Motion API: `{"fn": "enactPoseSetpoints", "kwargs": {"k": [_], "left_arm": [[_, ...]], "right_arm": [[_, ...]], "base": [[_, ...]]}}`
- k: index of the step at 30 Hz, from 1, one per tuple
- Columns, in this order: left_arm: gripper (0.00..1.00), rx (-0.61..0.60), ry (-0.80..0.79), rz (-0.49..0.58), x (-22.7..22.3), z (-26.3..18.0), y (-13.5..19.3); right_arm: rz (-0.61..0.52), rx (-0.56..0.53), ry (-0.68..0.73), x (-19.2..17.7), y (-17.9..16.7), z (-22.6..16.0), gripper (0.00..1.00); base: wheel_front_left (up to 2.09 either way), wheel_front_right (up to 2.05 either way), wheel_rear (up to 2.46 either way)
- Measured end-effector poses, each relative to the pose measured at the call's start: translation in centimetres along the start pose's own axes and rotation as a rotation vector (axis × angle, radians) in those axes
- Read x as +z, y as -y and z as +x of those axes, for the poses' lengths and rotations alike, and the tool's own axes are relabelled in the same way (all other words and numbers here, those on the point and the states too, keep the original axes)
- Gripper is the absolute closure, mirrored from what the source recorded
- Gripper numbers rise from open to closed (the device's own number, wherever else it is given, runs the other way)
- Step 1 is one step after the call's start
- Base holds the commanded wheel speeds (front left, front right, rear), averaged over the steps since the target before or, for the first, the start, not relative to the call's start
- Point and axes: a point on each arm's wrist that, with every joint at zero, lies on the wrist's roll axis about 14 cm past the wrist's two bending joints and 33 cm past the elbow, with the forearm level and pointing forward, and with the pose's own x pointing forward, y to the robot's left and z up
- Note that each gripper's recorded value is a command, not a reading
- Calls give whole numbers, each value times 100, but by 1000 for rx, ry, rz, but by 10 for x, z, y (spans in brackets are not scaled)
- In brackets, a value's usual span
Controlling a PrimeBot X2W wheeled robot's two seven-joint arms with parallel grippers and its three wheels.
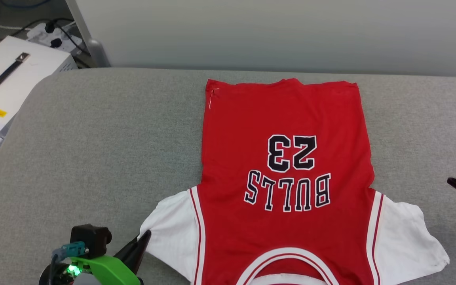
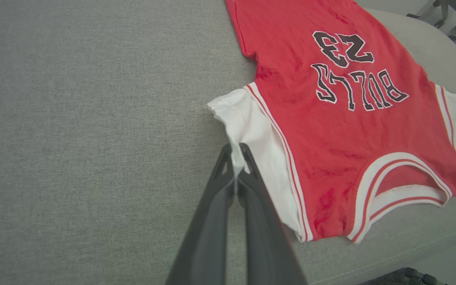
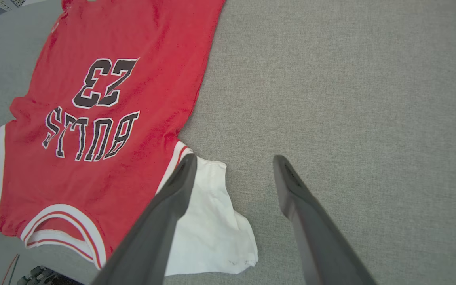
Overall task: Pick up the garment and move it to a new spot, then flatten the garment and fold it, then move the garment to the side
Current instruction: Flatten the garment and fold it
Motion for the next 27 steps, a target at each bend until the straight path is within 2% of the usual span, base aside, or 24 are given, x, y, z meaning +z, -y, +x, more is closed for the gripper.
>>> {"fn": "enactPoseSetpoints", "kwargs": {"k": [4, 6, 13, 14, 19, 27], "left_arm": [[100, -29, -62, 27, 0, 1, 11], [100, -52, -63, 56, 11, 9, 20], [100, -60, -78, 130, 21, 28, 20], [100, -59, -86, 155, 22, 33, 19], [100, -64, -93, 140, 23, 41, 23], [100, 14, -139, 98, 13, 49, 2]], "right_arm": [[-65, 9, -18, 35, -14, 19, 0], [-96, 19, 0, 72, -27, 41, 0], [-106, -6, -79, 114, -35, 107, 0], [-102, -23, -102, 121, -32, 126, 0], [-80, -60, -180, 122, -26, 177, 0], [-9, -99, -268, 106, -16, 251, 0]], "base": [[0, 0, 0], [0, 0, 0], [0, 0, 0], [0, 0, 0], [0, 0, 0], [0, 0, 0]]}}
